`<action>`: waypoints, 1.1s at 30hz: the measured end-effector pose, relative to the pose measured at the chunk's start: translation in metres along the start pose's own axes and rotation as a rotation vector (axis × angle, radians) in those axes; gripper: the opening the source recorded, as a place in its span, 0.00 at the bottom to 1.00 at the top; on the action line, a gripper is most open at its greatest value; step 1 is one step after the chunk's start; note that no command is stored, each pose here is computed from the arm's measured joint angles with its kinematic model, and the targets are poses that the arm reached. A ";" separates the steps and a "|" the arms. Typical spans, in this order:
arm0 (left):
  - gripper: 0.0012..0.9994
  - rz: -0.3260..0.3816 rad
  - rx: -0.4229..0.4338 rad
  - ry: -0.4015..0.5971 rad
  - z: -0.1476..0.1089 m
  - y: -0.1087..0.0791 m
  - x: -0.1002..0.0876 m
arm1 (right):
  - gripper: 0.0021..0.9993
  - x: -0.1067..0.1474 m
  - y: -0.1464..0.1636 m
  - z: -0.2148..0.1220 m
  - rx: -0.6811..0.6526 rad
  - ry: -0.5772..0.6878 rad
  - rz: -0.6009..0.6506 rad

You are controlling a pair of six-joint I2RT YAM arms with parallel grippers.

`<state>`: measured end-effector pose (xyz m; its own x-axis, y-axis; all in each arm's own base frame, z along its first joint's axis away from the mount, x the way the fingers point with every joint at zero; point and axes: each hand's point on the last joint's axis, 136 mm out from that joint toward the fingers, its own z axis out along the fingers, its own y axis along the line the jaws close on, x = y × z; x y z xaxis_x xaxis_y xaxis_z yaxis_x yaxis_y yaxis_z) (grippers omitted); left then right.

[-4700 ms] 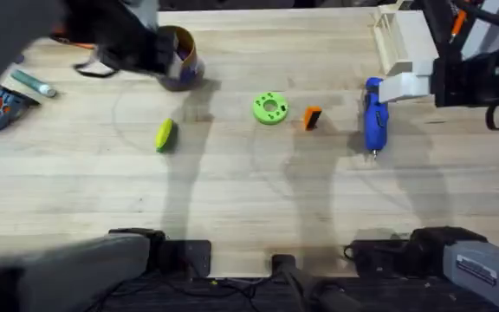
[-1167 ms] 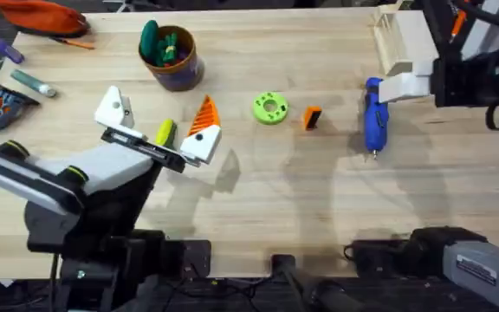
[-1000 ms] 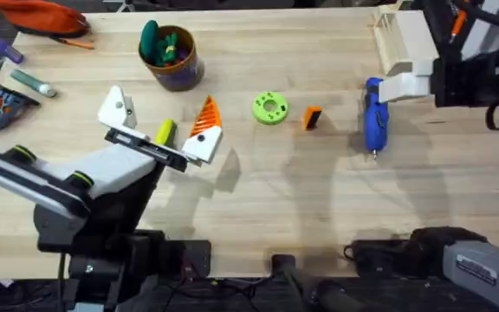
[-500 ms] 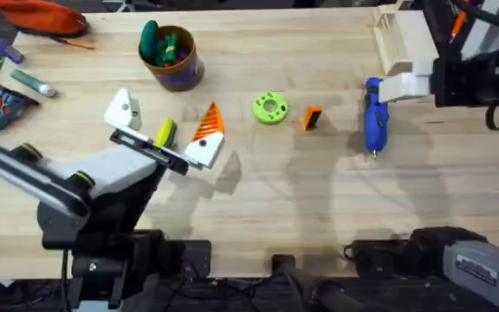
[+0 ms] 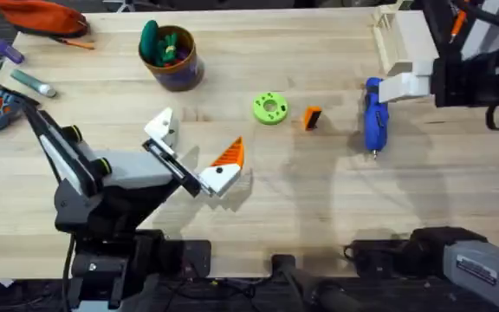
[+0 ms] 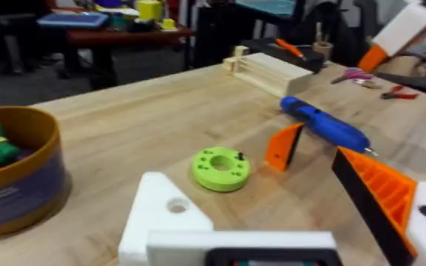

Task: Pick up the gripper from the table and insert it into the empty holder that is missing its gripper. Then pick up a screw, insert it into the mounting hole, and use the screwdriver to tighten it. Finally, clean up the table by picking up the vegetable and placing it into the bucket.

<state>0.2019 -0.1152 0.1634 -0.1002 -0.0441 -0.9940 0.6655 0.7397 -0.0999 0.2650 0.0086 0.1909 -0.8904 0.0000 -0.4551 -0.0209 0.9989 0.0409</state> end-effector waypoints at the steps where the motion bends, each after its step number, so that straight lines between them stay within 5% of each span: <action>1: 0.99 -0.007 0.010 0.001 0.000 -0.002 0.000 | 0.99 0.000 0.000 0.000 0.000 0.000 0.000; 18: 0.99 -0.011 0.134 0.018 -0.002 -0.023 0.004 | 0.99 0.000 0.000 0.000 0.000 0.000 0.000; 25: 0.99 0.106 0.221 0.017 -0.004 -0.037 0.006 | 0.99 0.000 0.000 0.000 0.000 0.000 0.000; 33: 0.99 0.142 0.280 0.015 -0.007 -0.047 0.008 | 0.99 0.000 0.000 0.000 0.000 0.000 0.000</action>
<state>0.1647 -0.1458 0.1604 -0.0009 0.0576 -0.9983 0.8510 0.5243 0.0295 0.2651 0.0086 0.1909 -0.8903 0.0000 -0.4553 -0.0209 0.9989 0.0409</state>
